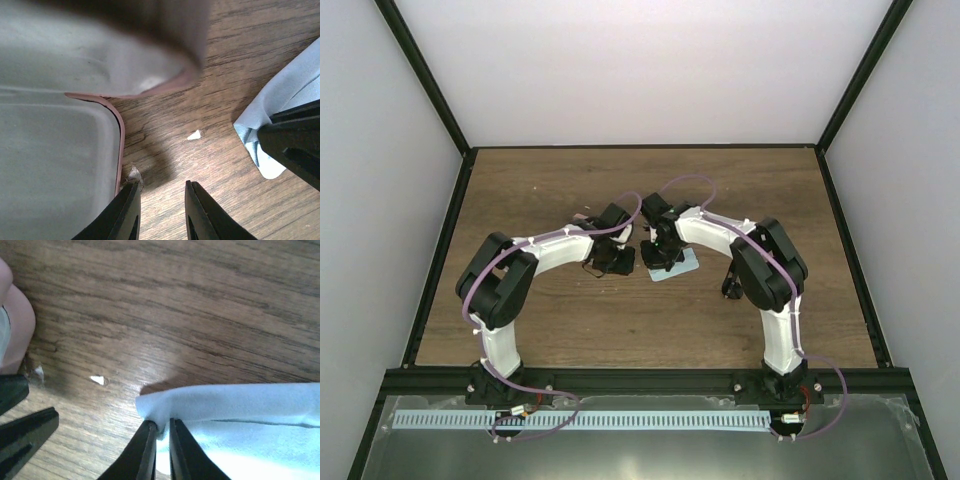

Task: Organize the sunglasses
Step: Adjust the glasses cleaning cloth at the center of the board.

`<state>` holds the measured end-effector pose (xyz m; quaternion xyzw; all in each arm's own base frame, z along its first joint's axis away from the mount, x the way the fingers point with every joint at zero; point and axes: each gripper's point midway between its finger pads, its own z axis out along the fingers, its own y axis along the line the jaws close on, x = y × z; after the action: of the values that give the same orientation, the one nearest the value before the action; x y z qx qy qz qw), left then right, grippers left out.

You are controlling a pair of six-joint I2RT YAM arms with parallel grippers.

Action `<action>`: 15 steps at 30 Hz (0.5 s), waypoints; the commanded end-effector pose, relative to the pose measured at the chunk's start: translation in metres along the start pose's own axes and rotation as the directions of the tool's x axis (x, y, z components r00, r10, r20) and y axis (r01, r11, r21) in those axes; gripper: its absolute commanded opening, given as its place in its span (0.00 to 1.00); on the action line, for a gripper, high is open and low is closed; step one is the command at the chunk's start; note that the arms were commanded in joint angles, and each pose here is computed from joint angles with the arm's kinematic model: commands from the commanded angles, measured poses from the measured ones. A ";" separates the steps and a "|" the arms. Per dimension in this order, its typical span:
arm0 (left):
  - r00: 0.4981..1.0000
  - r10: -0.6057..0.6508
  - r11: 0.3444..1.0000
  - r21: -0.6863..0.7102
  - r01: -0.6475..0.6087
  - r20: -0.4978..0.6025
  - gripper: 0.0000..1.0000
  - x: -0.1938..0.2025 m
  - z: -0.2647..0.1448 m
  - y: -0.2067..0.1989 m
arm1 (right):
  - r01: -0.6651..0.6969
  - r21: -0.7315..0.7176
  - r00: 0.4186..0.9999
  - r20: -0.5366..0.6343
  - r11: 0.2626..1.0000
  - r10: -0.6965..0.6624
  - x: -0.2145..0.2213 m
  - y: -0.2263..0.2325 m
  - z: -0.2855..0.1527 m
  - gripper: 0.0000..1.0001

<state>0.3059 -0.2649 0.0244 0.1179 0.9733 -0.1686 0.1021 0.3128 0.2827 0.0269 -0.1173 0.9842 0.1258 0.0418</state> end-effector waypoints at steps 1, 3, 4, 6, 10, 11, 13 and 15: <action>1.000 0.000 1.000 0.011 0.000 -0.003 0.28 0.003 -0.003 0.001 | -0.004 -0.012 0.999 0.034 1.000 0.005 0.000 0.008 -0.013 0.12; 1.000 0.004 1.000 0.010 -0.004 -0.003 0.28 0.004 -0.003 0.002 | -0.008 -0.008 0.999 0.038 1.000 0.008 -0.001 0.007 -0.014 0.12; 1.000 0.006 1.000 0.010 -0.006 -0.006 0.28 0.005 -0.003 0.002 | -0.010 -0.005 0.999 0.040 1.000 0.010 -0.001 0.007 -0.013 0.12; 1.000 0.011 1.000 0.010 -0.011 -0.007 0.28 0.005 -0.003 0.002 | -0.012 -0.005 0.999 0.043 1.000 0.012 -0.002 0.007 -0.015 0.12; 1.000 0.021 1.000 0.009 -0.021 -0.005 0.28 0.005 -0.004 0.002 | -0.021 -0.001 0.999 0.047 1.000 0.021 -0.002 0.006 -0.016 0.11; 1.000 0.022 1.000 0.009 -0.022 -0.005 0.28 0.004 -0.004 0.002 | -0.023 -0.001 0.998 0.052 1.000 0.023 -0.003 0.006 -0.017 0.12; 1.000 0.026 1.000 0.010 -0.026 -0.005 0.28 0.004 -0.004 0.002 | -0.028 0.003 0.997 0.065 1.000 0.027 -0.005 0.006 -0.019 0.11; 1.000 0.029 1.000 0.012 -0.029 -0.006 0.28 0.005 -0.004 0.001 | -0.032 0.004 0.996 0.080 0.999 0.032 -0.008 0.006 -0.023 0.12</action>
<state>0.3061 -0.2652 0.0234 0.1259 0.9717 -0.1698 0.1051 0.3128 0.2798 0.0293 -0.1016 0.9863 0.1215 0.0467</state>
